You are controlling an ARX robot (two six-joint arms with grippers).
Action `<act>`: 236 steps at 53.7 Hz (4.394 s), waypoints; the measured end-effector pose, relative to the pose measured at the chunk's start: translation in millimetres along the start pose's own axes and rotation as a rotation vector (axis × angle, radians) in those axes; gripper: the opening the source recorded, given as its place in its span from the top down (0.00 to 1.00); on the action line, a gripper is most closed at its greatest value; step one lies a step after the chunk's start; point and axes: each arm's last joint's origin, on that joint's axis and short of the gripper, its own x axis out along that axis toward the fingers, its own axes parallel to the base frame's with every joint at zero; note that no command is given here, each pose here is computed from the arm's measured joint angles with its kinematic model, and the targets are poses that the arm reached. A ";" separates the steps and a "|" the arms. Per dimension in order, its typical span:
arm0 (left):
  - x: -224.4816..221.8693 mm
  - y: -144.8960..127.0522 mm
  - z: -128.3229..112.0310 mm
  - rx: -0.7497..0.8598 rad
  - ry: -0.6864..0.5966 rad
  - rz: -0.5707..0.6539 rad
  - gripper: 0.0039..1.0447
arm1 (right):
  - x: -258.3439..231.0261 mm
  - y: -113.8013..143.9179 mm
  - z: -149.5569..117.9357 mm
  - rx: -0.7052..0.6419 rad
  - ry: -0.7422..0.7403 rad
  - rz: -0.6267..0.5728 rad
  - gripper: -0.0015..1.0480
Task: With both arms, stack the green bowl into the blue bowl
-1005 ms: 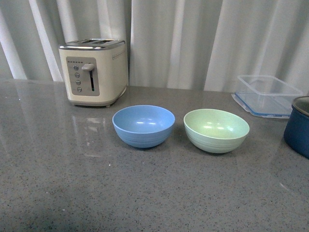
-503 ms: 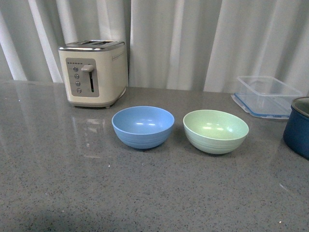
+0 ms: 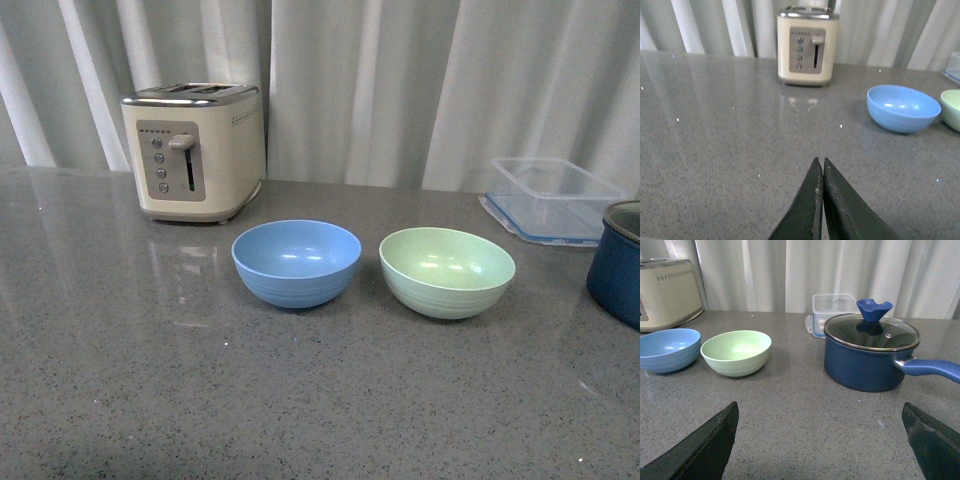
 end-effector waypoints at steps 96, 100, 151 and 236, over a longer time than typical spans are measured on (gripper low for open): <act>-26.8 0.0 -2.1 0.002 0.000 0.000 0.06 | 200.4 48.5 96.1 0.236 0.593 0.318 0.10; -26.8 0.0 -2.1 0.002 0.000 0.000 0.06 | 238.1 54.8 81.3 0.230 0.657 0.255 0.10; -26.8 0.0 -2.1 0.002 0.000 0.000 0.06 | 333.5 58.6 14.5 0.126 0.819 -0.005 0.76; -26.8 0.0 -2.1 0.002 0.000 0.000 0.06 | 357.1 191.2 80.7 0.054 0.674 0.269 0.71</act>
